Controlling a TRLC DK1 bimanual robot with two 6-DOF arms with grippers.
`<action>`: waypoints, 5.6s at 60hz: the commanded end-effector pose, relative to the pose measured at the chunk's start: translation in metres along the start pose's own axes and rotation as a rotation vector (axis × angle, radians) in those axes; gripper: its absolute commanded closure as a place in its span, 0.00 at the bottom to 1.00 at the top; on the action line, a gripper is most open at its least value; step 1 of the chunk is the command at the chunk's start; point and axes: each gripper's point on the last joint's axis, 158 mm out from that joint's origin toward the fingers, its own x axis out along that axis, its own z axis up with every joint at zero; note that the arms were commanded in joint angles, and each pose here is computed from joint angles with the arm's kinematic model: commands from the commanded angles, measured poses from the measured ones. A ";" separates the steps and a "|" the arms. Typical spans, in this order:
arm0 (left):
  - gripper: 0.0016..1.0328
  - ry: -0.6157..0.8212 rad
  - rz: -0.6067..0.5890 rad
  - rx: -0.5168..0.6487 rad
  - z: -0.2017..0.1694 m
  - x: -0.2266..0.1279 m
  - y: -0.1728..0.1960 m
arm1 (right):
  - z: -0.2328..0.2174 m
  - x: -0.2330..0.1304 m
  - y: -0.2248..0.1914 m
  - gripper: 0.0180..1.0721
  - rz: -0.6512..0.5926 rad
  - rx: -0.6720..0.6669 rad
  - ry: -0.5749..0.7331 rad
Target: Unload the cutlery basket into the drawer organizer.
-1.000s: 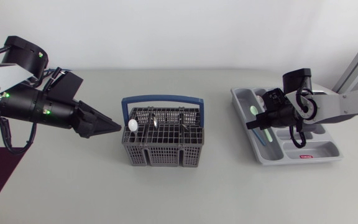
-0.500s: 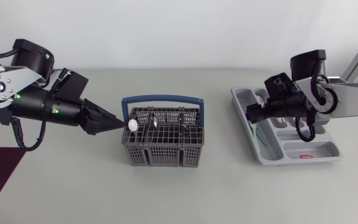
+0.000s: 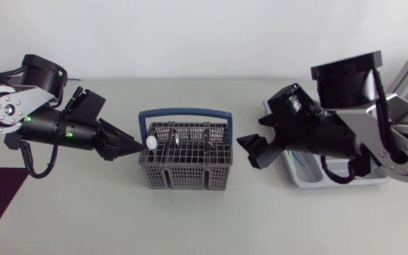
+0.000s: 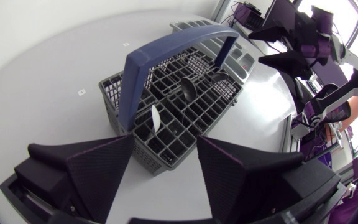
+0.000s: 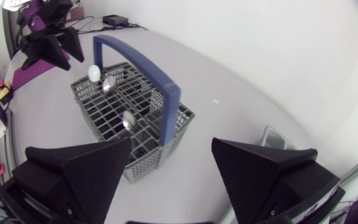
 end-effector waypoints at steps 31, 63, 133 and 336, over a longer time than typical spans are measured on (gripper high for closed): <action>0.28 0.021 0.052 0.035 -0.004 0.025 0.008 | -0.022 0.005 0.072 0.12 0.151 -0.128 0.041; 0.51 0.014 0.068 0.033 -0.004 0.032 0.007 | -0.016 0.005 0.087 0.12 0.164 -0.157 0.034; 0.86 0.000 0.122 0.087 -0.005 0.048 0.009 | -0.012 0.002 0.098 0.12 0.173 -0.178 0.027; 0.89 0.065 -0.834 0.558 0.027 -0.041 -0.252 | 0.006 -0.110 0.181 0.84 0.618 -0.377 -0.236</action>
